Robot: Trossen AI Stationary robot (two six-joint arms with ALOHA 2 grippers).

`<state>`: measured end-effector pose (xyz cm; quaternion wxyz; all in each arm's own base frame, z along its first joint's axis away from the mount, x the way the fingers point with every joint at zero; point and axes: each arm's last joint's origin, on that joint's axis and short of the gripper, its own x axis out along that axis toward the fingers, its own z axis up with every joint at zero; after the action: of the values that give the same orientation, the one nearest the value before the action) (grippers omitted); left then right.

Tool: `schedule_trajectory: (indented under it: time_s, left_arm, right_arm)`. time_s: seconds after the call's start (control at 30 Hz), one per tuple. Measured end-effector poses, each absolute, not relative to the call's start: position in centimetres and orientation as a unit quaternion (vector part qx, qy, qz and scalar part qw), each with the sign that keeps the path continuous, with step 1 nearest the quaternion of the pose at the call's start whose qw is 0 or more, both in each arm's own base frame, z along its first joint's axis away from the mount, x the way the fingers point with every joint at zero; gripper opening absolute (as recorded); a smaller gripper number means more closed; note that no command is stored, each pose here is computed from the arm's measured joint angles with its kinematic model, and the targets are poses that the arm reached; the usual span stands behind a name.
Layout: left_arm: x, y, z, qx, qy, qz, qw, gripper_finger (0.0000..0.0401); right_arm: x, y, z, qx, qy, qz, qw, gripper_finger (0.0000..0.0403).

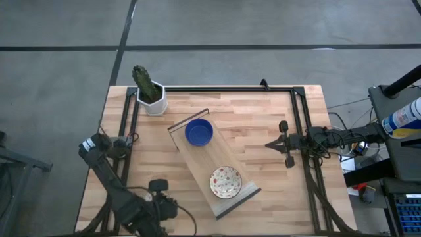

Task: Pick & Place Mini bowls
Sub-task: Stack the white patterned bowl on the white patterned bowl on the shelf

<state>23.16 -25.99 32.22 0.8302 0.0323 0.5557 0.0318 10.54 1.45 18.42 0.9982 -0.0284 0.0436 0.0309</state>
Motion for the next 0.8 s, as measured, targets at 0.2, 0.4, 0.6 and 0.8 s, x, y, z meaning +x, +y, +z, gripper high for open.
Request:
schedule_trajectory:
  time_s: [0.2,0.4,0.6,0.8]
  left_arm:
    - [22.1,-27.7,28.6,-0.037,0.573,0.037,0.818,0.0053]
    - [21.4,-28.7,25.7,-0.087,0.576,0.04,0.812,0.0053]
    - [20.4,-28.6,23.4,-0.107,0.597,0.069,0.792,0.0053]
    - [20.0,-28.3,22.0,-0.13,0.611,0.094,0.775,0.0053]
  right_arm:
    - [10.5,1.4,18.4,-0.028,0.044,0.031,0.998,0.0008]
    - [10.5,1.4,18.4,-0.028,0.043,0.031,0.998,0.0008]
    - [10.5,1.4,18.4,-0.028,0.044,0.031,0.998,0.0008]
    - [10.5,1.4,18.4,-0.028,0.044,0.031,0.998,0.0008]
